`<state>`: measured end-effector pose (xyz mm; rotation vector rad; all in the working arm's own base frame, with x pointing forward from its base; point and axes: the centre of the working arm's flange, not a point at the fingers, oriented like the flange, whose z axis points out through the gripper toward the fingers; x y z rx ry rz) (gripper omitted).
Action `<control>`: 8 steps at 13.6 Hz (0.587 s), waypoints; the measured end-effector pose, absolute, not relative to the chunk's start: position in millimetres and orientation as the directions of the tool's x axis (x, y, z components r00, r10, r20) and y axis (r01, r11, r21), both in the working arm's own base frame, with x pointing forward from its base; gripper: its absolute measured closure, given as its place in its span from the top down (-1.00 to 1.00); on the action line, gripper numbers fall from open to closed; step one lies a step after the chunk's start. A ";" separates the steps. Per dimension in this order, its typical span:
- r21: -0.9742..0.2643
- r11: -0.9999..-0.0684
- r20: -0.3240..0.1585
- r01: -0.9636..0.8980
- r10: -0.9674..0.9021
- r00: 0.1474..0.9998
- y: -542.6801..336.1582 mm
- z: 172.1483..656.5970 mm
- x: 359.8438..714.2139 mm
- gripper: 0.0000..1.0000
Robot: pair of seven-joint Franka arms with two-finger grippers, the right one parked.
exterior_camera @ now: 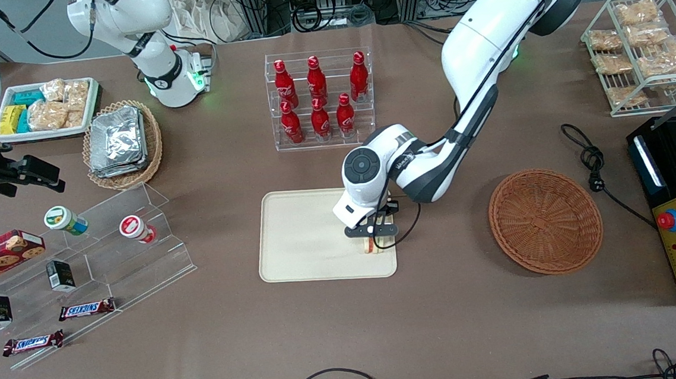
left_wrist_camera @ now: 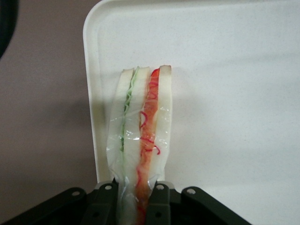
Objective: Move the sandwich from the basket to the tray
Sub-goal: 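Lower the sandwich onto the tray and open the left gripper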
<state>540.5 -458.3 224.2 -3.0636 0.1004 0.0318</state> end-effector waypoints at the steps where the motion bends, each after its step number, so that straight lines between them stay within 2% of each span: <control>1: -0.077 -0.995 -0.019 -0.067 -0.066 0.998 -458.0 224.7 541.6 -0.62; 2: -0.082 -0.994 -0.011 -0.066 -0.066 0.998 -456.8 225.4 543.7 -0.62; 3: -0.087 -0.995 -0.002 -0.054 -0.054 0.999 -455.3 226.2 546.0 -0.49; 6: -0.103 -0.993 0.024 0.062 0.059 0.998 -455.3 235.5 549.0 0.12; 8: -0.116 -0.987 0.042 0.110 0.105 0.994 -456.0 259.0 549.2 0.56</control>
